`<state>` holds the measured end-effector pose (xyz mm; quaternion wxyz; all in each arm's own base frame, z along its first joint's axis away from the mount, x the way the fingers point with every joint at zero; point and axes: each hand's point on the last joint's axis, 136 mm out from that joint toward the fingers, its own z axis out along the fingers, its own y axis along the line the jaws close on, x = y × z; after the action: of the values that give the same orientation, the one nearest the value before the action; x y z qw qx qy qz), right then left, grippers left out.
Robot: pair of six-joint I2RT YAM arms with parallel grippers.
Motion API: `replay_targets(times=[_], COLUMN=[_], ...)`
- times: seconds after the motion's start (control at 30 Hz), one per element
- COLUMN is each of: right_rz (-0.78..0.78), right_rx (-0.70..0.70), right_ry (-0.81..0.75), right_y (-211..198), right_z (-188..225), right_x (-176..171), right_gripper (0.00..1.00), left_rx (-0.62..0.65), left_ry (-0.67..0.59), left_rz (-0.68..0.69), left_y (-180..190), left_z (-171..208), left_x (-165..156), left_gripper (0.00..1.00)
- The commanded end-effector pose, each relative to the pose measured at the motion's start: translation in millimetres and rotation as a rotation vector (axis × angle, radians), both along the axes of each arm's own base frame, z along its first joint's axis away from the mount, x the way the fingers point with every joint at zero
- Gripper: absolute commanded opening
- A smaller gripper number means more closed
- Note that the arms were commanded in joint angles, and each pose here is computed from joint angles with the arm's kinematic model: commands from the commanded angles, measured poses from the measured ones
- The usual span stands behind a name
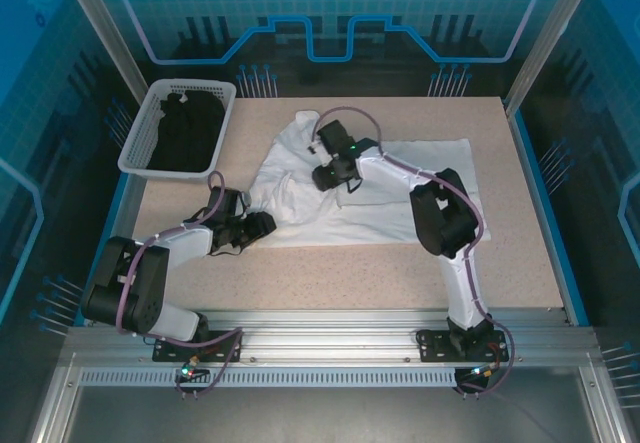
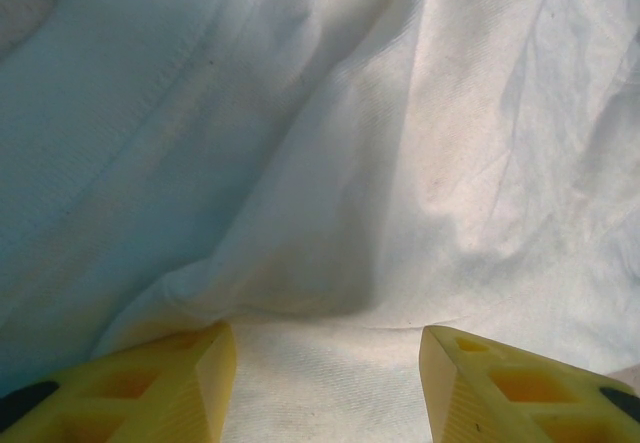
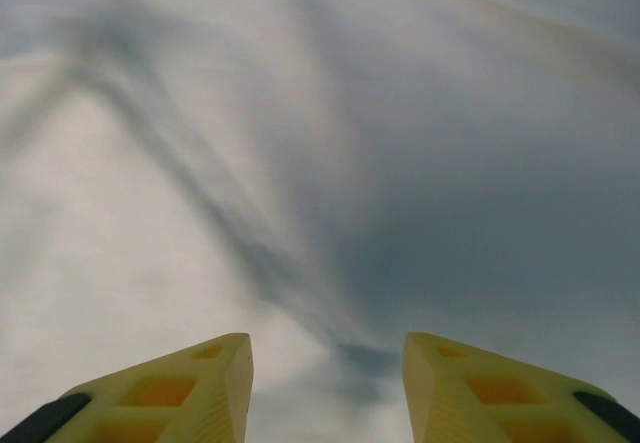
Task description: Fold the inside-out t-shirt
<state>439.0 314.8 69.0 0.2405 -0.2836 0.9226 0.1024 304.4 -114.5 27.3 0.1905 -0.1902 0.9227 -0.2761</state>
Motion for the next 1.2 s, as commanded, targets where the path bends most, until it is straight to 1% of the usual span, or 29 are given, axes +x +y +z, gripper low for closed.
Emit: replay_targets(times=[0.0,0.07,0.17,0.23,0.37,0.5,0.57,0.6,0.67,0.77,0.83,0.87,0.93,0.97,1.03,1.1,1.17], right_rz=[0.065,0.028,-0.017,-0.041,-0.066,-0.119,-0.135,-0.131,-0.108,-0.045,-0.021,-0.029,-0.097,-0.144,-0.305,-0.486,-0.646], right_rx=[0.223,0.296,0.352,0.347,0.353,0.301,0.280,0.278,0.279,0.294,0.312,0.312,0.308,0.295,0.247,0.200,0.189], right_ry=[0.081,0.144,0.216,0.258,0.292,0.316,0.323,0.320,0.298,0.220,0.152,0.140,0.122,0.124,0.143,0.174,0.191], right_y=[56.7,69.3,82.6,88.6,102.1,105.0,103.0,101.0,95.0,75.5,48.1,31.8,-21.3,-47.6,-119.1,-185.9,-241.8], right_z=[13.7,9.1,-1.2,-17.8,-31.4,-46.4,-49.5,-46.4,-29.9,12.5,47.9,56.0,71.2,71.7,66.7,54.7,44.6], right_x=[-14.1,-11.4,-4.8,-1.1,6.8,18.3,20.4,21.9,22.7,16.4,6.1,0.5,-11.7,-17.5,-32.5,-48.8,-65.0], right_gripper=[0.44,0.44,0.41,0.38,0.30,0.25,0.26,0.29,0.35,0.42,0.45,0.46,0.47,0.48,0.50,0.51,0.51], left_rx=[0.052,0.058,0.070,0.077,0.099,0.123,0.119,0.114,0.107,0.086,0.059,0.047,0.020,0.010,-0.015,-0.028,-0.035], left_ry=[0.065,0.061,0.062,0.059,0.064,0.057,0.049,0.037,0.002,-0.089,-0.173,-0.204,-0.259,-0.276,-0.303,-0.302,-0.284], left_rz=[0.015,0.017,0.017,0.018,0.030,0.055,0.062,0.064,0.069,0.080,0.081,0.079,0.056,0.044,0.013,-0.013,-0.032], left_y=[12.1,13.5,15.6,17.0,21.8,28.5,29.1,28.9,28.8,27.3,23.4,21.0,12.5,8.2,-3.5,-13.7,-21.9], left_z=[-14.4,-13.0,-13.0,-13.0,-14.3,-14.1,-11.4,-8.4,0.3,22.2,41.8,49.9,66.7,72.1,82.7,85.8,83.8], left_x=[-18.1,-18.7,-21.5,-22.9,-27.5,-33.7,-35.9,-36.1,-33.9,-23.6,-12.4,-7.8,3.0,7.6,19.2,29.2,37.3], left_gripper=[0.53,0.54,0.54,0.54,0.54,0.54,0.54,0.54,0.55,0.56,0.57,0.57,0.58,0.59,0.59,0.60,0.60])
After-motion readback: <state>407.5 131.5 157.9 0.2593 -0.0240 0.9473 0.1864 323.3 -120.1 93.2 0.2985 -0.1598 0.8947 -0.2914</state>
